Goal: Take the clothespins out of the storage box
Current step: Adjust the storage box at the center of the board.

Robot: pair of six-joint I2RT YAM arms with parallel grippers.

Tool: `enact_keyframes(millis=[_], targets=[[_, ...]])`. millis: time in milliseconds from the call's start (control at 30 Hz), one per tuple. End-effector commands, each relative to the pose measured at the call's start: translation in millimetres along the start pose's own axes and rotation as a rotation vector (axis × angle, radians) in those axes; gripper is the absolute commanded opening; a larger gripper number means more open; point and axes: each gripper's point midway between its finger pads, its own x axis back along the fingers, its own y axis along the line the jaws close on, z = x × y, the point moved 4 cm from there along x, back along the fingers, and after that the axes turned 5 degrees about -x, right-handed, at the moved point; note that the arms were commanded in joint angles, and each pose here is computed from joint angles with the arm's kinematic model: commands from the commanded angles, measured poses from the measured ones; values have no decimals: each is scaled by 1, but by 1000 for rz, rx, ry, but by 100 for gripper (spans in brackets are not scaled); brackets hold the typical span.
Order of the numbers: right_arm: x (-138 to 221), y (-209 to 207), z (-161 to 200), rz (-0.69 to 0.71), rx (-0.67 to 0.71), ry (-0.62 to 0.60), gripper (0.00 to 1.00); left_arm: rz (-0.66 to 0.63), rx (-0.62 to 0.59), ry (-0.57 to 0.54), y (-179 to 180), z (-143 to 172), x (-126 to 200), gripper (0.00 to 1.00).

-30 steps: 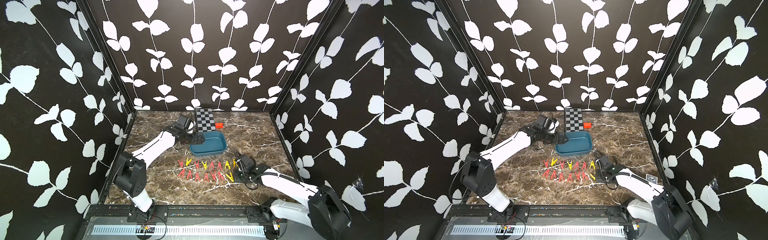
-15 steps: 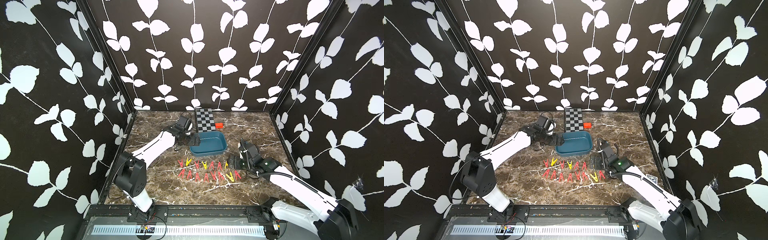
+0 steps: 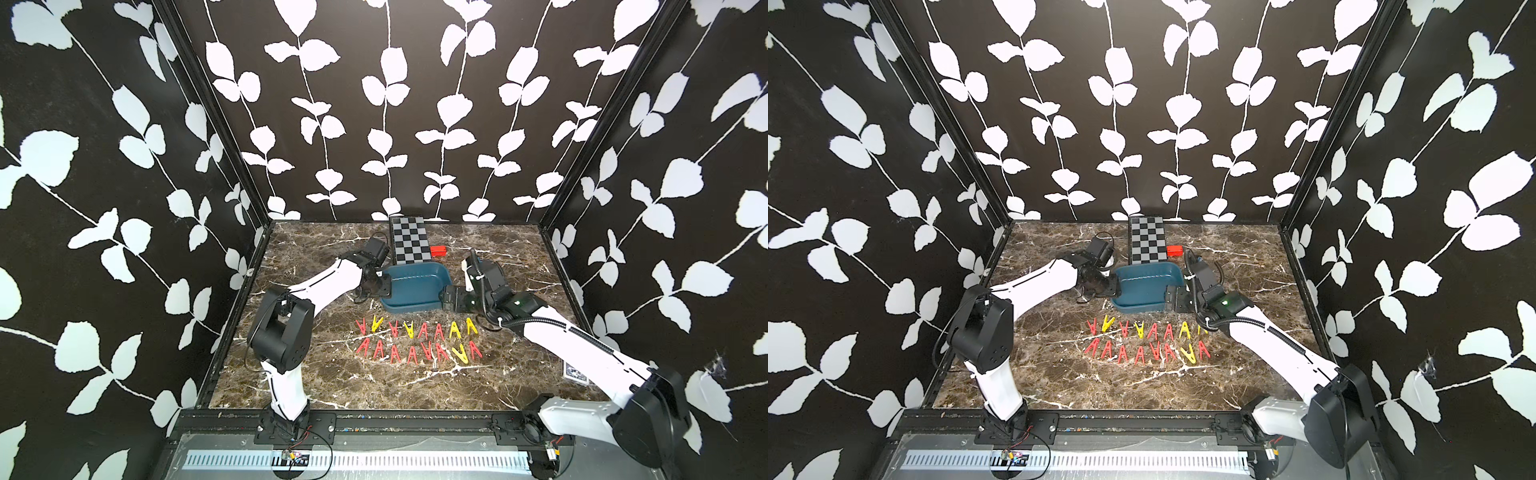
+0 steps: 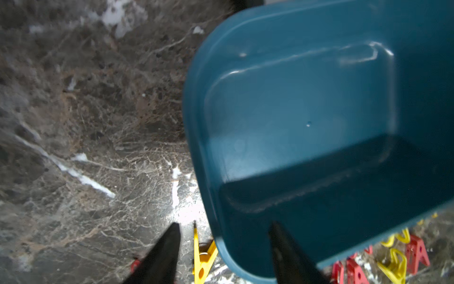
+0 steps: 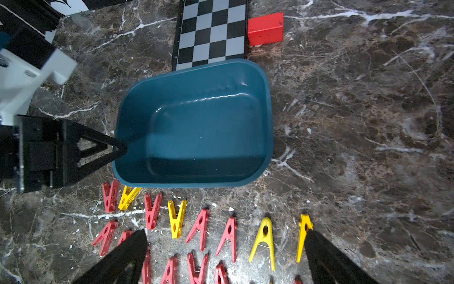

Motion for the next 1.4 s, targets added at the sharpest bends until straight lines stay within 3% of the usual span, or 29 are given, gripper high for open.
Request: enact_keyframes(millis=[0, 433, 900, 1200, 1367], targets=[[0, 12, -15, -48, 11, -34, 99, -35, 0, -3, 4, -6, 0, 48], [-9, 12, -17, -58, 0, -32, 99, -41, 36, 47, 4, -4, -10, 0], [-12, 12, -18, -64, -14, -38, 99, 148, 314, 59, 3, -20, 28, 0], [-12, 12, -16, -68, -19, -36, 99, 436, 643, 192, -14, -12, 22, 0], [-13, 10, -14, -67, -24, -32, 99, 435, 648, 177, -13, -14, 28, 0]])
